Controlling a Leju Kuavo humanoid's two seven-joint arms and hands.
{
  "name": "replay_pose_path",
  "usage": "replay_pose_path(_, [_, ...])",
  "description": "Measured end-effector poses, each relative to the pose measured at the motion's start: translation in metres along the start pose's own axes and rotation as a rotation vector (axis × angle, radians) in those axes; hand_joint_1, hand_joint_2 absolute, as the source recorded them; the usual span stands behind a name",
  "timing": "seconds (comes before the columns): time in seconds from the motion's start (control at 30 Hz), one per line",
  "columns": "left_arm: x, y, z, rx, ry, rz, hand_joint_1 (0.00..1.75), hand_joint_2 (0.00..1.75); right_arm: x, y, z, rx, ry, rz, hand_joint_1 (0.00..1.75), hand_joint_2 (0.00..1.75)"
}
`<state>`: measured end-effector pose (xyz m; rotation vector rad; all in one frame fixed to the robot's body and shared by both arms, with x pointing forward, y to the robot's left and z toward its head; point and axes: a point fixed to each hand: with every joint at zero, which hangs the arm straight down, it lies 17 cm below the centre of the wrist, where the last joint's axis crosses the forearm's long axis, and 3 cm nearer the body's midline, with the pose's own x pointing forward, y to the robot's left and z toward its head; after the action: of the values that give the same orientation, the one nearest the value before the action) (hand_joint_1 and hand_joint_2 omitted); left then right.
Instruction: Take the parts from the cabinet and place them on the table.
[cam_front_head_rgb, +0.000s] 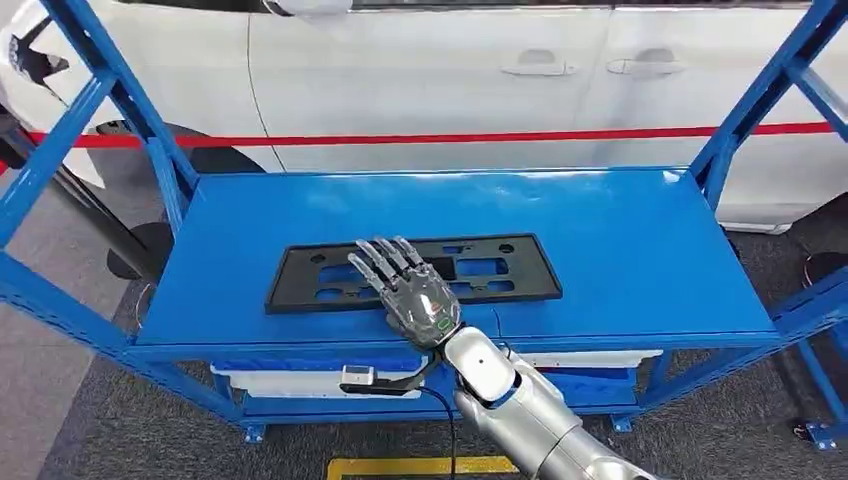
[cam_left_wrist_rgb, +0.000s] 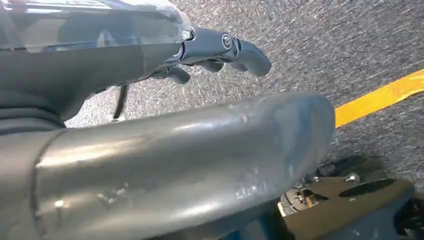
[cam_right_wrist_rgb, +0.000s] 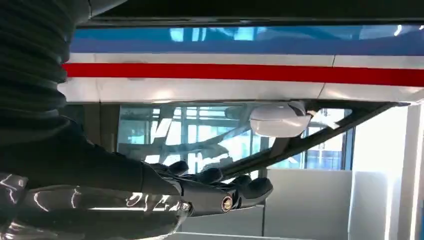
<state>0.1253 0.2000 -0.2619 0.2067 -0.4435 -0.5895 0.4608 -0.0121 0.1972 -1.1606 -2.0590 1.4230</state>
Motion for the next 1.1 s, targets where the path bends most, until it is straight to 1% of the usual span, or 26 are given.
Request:
replay_pose_path(0.17, [0.0,-0.001,0.0,-0.002,0.0,0.0,0.0,0.0,0.0,0.011,0.006,0.028,0.001,0.001,0.0,1.75])
replay_pose_path(0.33, [0.004,-0.004,0.001,-0.008,-0.008,-0.009,0.0,0.0,0.002,0.013,0.003,0.04,-0.006,0.006,0.0,1.75])
replay_pose_path(0.4, [0.006,-0.004,0.001,-0.012,-0.013,-0.017,0.0,0.0,0.003,0.019,0.002,0.066,-0.007,0.009,0.0,1.75])
replay_pose_path(0.53, [0.011,-0.004,0.0,-0.014,-0.024,-0.026,0.0,0.0,0.004,0.018,-0.015,0.082,-0.009,0.015,0.0,1.75])
replay_pose_path(0.67, [0.01,-0.005,0.0,-0.017,-0.023,-0.028,0.0,0.0,0.006,0.027,-0.014,0.109,-0.013,0.018,0.0,1.75])
replay_pose_path(1.03, [0.013,-0.004,0.0,-0.015,-0.029,-0.028,0.0,0.0,0.007,0.024,-0.022,0.104,-0.016,0.021,0.0,1.75])
replay_pose_path(1.1, [0.014,-0.005,0.0,-0.018,-0.029,-0.029,0.0,0.0,0.006,0.028,-0.02,0.119,-0.013,0.023,0.0,1.75])
